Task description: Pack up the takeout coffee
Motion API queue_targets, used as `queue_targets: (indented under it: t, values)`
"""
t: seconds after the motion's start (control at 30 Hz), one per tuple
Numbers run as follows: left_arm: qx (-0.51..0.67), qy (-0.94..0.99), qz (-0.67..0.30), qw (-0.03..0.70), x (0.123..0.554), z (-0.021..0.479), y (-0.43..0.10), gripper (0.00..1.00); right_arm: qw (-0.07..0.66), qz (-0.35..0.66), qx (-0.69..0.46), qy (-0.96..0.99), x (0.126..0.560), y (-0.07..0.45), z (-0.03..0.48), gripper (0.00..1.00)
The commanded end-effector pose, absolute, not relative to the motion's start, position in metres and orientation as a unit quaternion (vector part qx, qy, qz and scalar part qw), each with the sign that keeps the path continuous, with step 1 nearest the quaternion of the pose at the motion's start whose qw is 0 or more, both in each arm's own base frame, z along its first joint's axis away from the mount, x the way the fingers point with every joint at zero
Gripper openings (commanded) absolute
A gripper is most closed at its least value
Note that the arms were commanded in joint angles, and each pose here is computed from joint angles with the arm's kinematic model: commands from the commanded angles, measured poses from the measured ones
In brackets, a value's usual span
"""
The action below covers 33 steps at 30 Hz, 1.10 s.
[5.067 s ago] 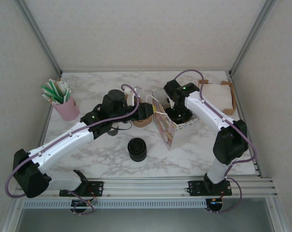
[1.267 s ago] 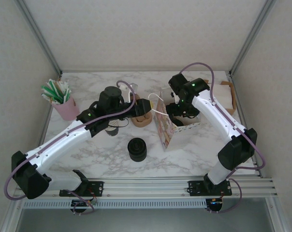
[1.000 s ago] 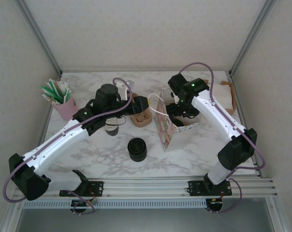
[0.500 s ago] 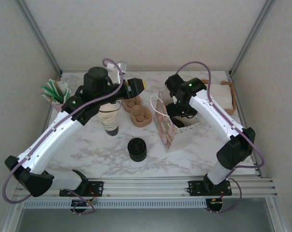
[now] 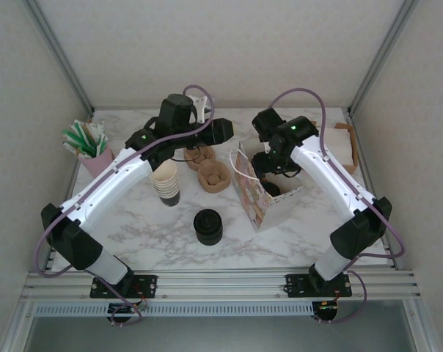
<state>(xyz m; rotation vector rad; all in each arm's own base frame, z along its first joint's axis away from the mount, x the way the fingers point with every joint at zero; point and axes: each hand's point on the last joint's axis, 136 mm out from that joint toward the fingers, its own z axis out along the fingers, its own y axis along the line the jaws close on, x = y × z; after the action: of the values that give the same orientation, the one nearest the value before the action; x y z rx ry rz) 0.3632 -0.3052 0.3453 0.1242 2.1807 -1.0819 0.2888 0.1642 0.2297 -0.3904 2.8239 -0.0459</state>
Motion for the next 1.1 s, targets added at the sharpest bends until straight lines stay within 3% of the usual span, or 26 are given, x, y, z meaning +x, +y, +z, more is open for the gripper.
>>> queue_targets:
  t: [0.0,1.07]
  values:
    - [0.069,0.833,-0.416,0.358,0.365,0.361,-0.309,0.5,0.18,-0.008,-0.128,0.975,0.284,0.161,0.256,0.74]
    - [0.092,0.823,-0.397,0.396,0.363,0.4,-0.303,0.57,0.325,0.106,-0.122,0.932,0.252,0.158,0.352,0.75]
